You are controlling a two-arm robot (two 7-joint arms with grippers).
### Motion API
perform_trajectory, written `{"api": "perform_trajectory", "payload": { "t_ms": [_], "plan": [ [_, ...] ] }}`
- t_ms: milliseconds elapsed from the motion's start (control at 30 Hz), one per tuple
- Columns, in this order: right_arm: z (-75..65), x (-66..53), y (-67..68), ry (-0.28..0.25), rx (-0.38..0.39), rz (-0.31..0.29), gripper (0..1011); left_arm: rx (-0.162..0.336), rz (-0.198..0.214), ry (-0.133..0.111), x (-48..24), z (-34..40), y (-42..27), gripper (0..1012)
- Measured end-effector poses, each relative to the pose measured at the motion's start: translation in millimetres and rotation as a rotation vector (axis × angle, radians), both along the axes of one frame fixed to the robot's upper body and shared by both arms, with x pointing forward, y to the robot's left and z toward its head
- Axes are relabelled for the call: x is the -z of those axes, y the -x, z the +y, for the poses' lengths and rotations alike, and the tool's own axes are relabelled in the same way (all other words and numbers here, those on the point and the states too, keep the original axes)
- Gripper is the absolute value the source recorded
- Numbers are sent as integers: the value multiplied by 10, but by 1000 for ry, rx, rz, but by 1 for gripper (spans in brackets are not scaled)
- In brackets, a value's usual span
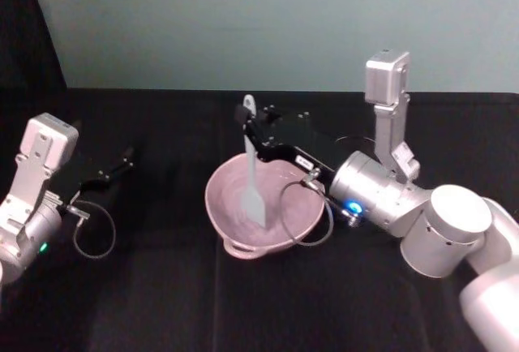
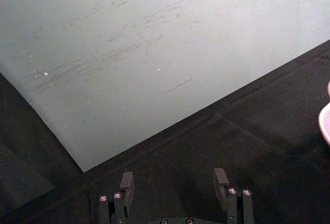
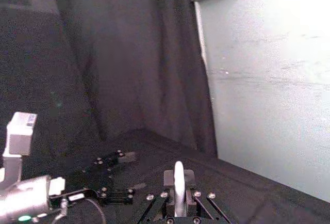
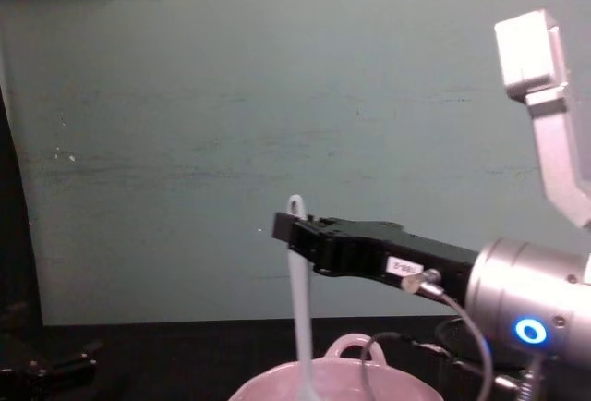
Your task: Use the one hand to pick up the spoon and stir the clear water in the bowl.
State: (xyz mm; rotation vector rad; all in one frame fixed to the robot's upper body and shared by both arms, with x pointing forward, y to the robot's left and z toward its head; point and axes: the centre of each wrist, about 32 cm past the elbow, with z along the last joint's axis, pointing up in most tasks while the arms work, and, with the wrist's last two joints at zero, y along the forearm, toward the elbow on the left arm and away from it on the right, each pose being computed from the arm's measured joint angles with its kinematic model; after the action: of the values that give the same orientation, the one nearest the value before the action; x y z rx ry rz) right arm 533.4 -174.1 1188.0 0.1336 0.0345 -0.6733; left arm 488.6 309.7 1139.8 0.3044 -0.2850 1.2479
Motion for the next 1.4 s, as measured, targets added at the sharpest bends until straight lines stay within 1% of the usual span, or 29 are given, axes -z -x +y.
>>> {"api": "perform_trajectory", "payload": {
  "t_ms": [133, 167, 267, 400, 500, 533, 633, 767, 900, 933, 1033, 1167, 1267, 1400],
  "plan": [
    [97, 21, -48, -9, -21, -3, 118, 0, 0, 0, 0, 0, 0, 1011],
    [135, 22, -83, -15, -26, -7, 118, 0, 0, 0, 0, 0, 0, 1011],
    [190, 28, -146, -21, -30, -8, 118, 0, 0, 0, 0, 0, 0, 1011],
    [242, 14, -291, -27, -21, -18, 118, 0, 0, 0, 0, 0, 0, 1011],
    [238, 8, -353, -30, -12, -21, 118, 0, 0, 0, 0, 0, 0, 1011],
    [227, -4, -394, -34, -2, -24, 118, 0, 0, 0, 0, 0, 0, 1011],
    [199, -11, -447, -36, 12, -25, 118, 0, 0, 0, 0, 0, 0, 1011],
    [125, -18, -509, -39, 41, -25, 118, 0, 0, 0, 0, 0, 0, 1011],
    [42, -18, -522, -38, 65, -25, 118, 0, 0, 0, 0, 0, 0, 1011],
    [-1, -15, -513, -38, 75, -25, 118, 0, 0, 0, 0, 0, 0, 1011],
    [-65, -16, -491, -37, 90, -26, 118, 0, 0, 0, 0, 0, 0, 1011],
    [-194, -20, -414, -28, 111, -26, 118, 0, 0, 0, 0, 0, 0, 1011],
    [-260, -24, -352, -19, 119, -27, 118, 0, 0, 0, 0, 0, 0, 1011],
    [-311, -23, -264, -11, 122, -28, 118, 0, 0, 0, 0, 0, 0, 1011]
  ]
}}
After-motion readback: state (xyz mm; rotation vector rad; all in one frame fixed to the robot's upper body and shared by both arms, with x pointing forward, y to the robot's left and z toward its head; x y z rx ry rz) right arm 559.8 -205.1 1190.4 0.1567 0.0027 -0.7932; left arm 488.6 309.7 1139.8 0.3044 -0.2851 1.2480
